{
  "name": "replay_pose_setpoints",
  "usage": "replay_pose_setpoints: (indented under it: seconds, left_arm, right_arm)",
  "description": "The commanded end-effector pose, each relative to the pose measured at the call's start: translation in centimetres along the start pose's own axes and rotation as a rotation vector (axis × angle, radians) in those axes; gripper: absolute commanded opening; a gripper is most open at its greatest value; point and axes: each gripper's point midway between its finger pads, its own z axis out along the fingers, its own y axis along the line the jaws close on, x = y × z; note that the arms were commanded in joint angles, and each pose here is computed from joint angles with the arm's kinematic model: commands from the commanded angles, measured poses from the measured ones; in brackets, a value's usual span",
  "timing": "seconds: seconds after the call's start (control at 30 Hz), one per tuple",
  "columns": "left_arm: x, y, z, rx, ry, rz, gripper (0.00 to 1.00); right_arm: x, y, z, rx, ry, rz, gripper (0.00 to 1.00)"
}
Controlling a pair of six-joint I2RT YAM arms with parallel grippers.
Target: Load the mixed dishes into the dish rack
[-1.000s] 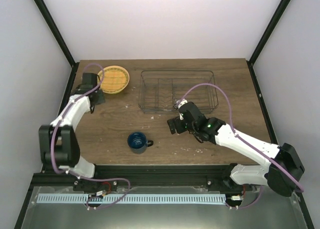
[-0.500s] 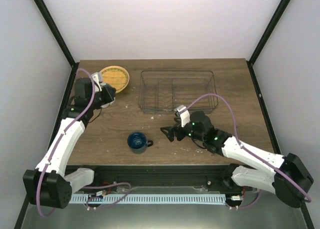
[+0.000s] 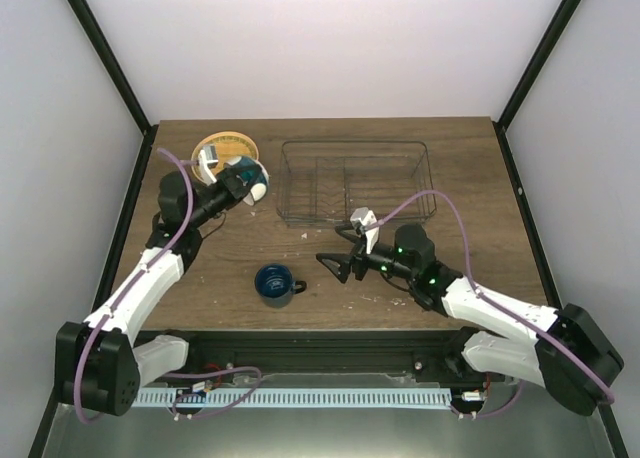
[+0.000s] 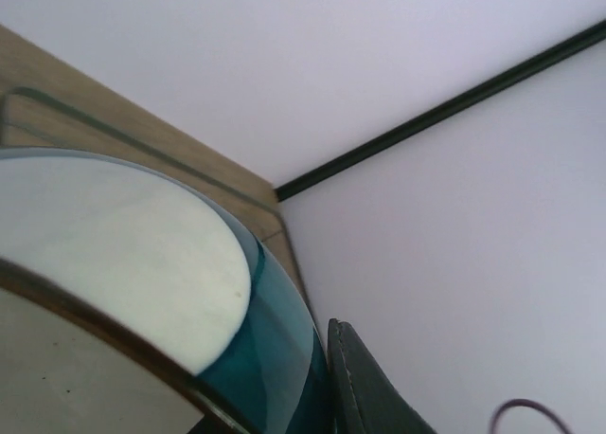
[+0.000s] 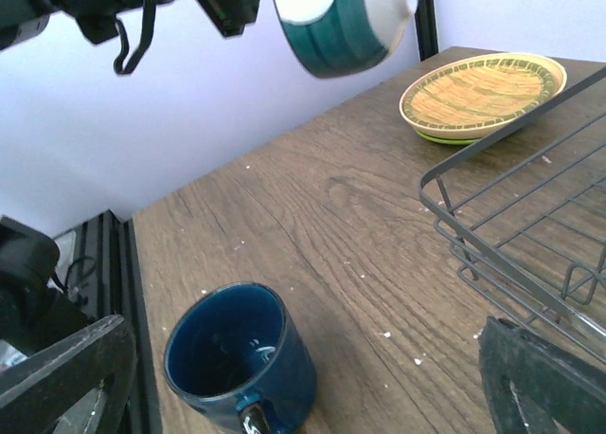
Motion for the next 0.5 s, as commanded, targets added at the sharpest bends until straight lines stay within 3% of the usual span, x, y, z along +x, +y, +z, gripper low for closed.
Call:
replay_pose_setpoints:
  seconds: [0.0,0.47]
  left_arm:
    - [-1.2,-6.5,-0.8,0.261,-0.09,0.019,0.0]
    - [3.8,-8.2,-1.5,0.378,-0.043,-0.069,0.0]
  right_arm:
    - [-1.4,0.3,-0.1,-0.022,-0.112,-0.167,1.0]
    - [-1.8,-0.7,2.5,0.036,-0.191,-0.391,1.0]
